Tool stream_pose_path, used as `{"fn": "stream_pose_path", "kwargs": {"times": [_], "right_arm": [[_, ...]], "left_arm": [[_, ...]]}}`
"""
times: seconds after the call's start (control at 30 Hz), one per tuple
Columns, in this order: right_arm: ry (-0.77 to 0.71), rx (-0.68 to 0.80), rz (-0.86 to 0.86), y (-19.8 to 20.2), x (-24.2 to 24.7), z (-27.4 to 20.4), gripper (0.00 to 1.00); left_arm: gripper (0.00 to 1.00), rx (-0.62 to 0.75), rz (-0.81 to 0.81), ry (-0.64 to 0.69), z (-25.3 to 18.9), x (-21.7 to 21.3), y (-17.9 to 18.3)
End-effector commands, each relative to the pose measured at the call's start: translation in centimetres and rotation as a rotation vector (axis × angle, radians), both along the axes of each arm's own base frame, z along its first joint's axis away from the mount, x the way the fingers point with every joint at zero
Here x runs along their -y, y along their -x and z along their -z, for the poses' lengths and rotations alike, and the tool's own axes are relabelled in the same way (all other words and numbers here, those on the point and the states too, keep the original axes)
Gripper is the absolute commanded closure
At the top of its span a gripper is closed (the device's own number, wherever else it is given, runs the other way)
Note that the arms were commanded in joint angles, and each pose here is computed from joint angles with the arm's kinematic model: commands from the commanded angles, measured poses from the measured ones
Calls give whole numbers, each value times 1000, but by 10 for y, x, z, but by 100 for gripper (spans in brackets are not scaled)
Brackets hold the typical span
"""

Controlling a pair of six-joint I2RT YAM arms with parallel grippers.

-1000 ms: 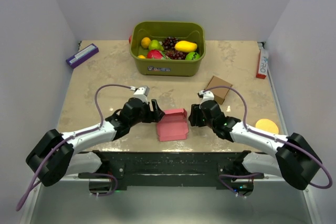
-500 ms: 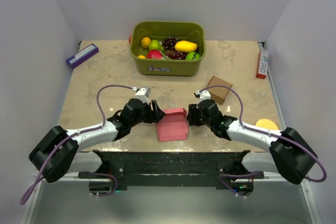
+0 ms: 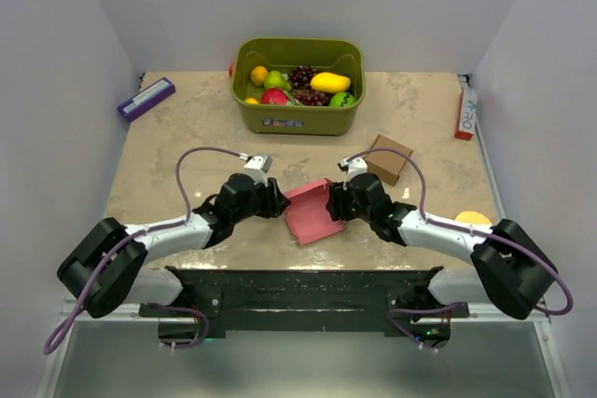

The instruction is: Fold the paper box

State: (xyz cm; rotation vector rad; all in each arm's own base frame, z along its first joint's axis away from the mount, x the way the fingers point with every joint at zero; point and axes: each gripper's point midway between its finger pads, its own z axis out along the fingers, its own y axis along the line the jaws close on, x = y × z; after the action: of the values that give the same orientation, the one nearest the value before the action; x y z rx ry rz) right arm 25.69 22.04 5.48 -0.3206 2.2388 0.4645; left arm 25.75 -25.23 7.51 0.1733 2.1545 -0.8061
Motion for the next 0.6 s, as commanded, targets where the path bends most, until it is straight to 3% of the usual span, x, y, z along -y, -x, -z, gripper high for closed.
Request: {"fn": "stream_pose_path", "kwargs": {"times": [0.0,0.17,0.23,0.4,0.57], "right_arm": [[-40,90,-40,-17,-17,-24,47],[-19,79,-15,-21,-15,-21,47],[-31,74,-2,-19,-14,-24,42],[-76,76,34,-11,-6,-38,34],[-114,79,110,-10,10,-57,33]], "left_arm": [[61,62,47,-14,-6,4,-5],[61,71,66,-32,-4,4,-6],[58,79,71,-21,-9,5,-5],[39,87,80,19,-25,6,0],[27,55,17,44,-36,1,-1]]}}
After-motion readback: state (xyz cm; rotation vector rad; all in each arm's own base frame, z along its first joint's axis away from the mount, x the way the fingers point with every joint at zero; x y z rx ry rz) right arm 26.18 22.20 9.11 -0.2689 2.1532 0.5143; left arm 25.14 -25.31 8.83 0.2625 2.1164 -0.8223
